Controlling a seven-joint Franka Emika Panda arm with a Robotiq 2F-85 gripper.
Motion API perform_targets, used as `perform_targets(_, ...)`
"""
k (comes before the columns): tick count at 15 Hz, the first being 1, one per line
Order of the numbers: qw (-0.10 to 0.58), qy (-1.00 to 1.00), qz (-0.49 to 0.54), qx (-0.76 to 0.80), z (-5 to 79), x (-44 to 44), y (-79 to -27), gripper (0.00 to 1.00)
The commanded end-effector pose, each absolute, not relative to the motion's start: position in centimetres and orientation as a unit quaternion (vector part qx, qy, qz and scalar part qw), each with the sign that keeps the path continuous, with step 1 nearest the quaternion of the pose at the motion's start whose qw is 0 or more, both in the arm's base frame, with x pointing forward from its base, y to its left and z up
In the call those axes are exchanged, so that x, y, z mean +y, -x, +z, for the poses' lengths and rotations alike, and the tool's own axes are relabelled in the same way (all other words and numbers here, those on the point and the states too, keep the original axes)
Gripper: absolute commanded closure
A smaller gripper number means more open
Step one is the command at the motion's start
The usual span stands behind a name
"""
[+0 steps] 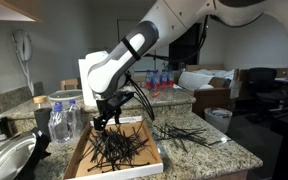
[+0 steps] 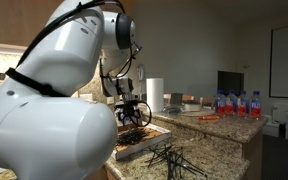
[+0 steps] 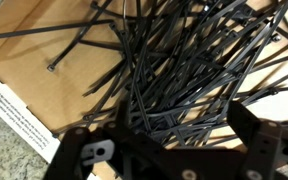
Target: Remove the black objects from the box
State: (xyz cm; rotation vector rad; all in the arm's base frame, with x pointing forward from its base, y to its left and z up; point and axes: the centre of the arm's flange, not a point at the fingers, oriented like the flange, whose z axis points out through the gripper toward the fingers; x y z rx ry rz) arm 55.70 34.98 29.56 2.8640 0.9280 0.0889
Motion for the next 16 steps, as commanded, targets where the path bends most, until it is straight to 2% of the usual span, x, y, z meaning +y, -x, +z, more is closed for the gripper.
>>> perform_targets(1,0.089,-0.964,0.010,0.251,26.7,36.1,-56.5,0.00)
perform_targets(6,0.105,-0.987,-0.025,0.117,24.1,34.7,-57.0,0.00)
perform_targets(13,0.055,-0.997,-0.052,0.029,21.7,34.3,-56.7,0.00)
perform_targets(14,0.049,-0.997,-0.054,0.026,21.8,34.3,-56.7,0.25)
perform_targets(16,0.048,-0.997,-0.053,0.021,22.1,34.4,-56.6,0.32)
